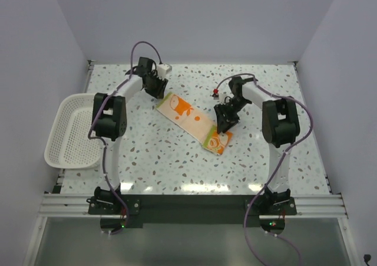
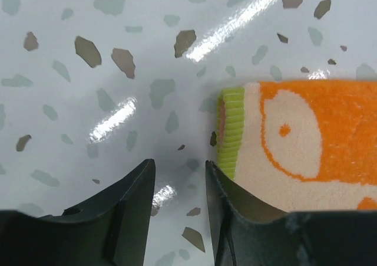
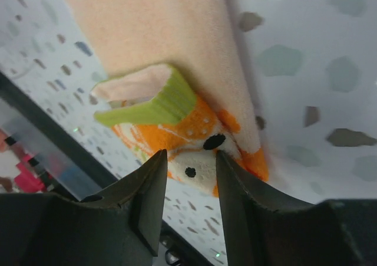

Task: Roll the towels
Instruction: Fold the towel

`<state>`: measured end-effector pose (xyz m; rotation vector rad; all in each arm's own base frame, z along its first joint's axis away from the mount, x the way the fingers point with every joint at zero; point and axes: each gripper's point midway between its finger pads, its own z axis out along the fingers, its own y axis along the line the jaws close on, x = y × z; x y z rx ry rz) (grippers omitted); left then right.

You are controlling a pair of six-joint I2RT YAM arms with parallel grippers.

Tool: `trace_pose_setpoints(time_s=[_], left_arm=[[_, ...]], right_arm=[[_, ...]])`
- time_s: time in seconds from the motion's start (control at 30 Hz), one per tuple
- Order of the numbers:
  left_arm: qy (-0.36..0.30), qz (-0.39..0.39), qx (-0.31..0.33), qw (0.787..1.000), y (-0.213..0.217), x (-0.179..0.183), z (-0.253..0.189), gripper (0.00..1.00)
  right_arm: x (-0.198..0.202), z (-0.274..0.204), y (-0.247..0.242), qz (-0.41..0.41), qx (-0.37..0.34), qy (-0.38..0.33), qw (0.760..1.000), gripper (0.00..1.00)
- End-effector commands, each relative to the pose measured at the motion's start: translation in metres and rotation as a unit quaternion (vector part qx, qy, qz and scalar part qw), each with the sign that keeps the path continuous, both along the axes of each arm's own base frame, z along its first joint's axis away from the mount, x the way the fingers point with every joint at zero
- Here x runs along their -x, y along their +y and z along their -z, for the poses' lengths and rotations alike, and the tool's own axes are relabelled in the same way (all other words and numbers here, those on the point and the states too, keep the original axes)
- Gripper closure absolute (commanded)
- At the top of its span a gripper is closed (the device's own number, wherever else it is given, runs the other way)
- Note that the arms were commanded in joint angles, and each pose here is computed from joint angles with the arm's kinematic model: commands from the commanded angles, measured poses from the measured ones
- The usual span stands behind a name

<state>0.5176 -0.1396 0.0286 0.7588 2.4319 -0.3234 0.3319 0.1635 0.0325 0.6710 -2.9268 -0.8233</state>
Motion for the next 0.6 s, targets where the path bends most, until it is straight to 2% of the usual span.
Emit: trace_pose_setpoints(time_s=[0.0, 0.03, 0.07, 0.1, 0.17, 0.2, 0.4, 0.57], left_arm=[[-0.062, 0.010, 0.025, 0.998, -0.011, -0.029, -0.051, 0.55], [-0.064, 0.016, 0.040, 0.997, -0.016, -0.023, -0.057, 0.55], [-0.088, 0.021, 0.050, 0.995, -0.017, -0.019, -0.084, 0.55], [-0.074, 0.024, 0.056, 0.995, -0.018, -0.004, -0.079, 0.54], [-0.081, 0.025, 0.064, 0.994, -0.019, 0.012, -0.099, 0.51], [-0.060, 0.024, 0.061, 0.996, -0.017, 0.024, -0.089, 0.51], [0.041, 0.013, 0.056, 0.997, -0.011, 0.084, -0.043, 0.53], [0.075, 0.009, 0.059, 0.995, -0.020, 0.098, -0.017, 0.55]], right_arm=[[0.010, -0.055, 0.022, -0.001, -0.076, -0.006, 0.997, 0.56], [0.004, -0.059, 0.018, 0.003, -0.076, -0.013, 0.997, 0.56], [-0.006, -0.066, 0.014, 0.010, -0.077, -0.027, 0.997, 0.55], [-0.013, -0.068, 0.003, 0.027, -0.073, -0.031, 0.996, 0.53], [-0.020, -0.066, -0.009, 0.031, -0.057, -0.041, 0.997, 0.50], [-0.020, -0.061, -0.019, 0.028, -0.032, -0.043, 0.998, 0.49], [0.001, -0.042, -0.031, -0.019, -0.007, -0.010, 1.000, 0.43], [0.016, -0.031, -0.033, -0.050, -0.013, 0.022, 0.998, 0.43]])
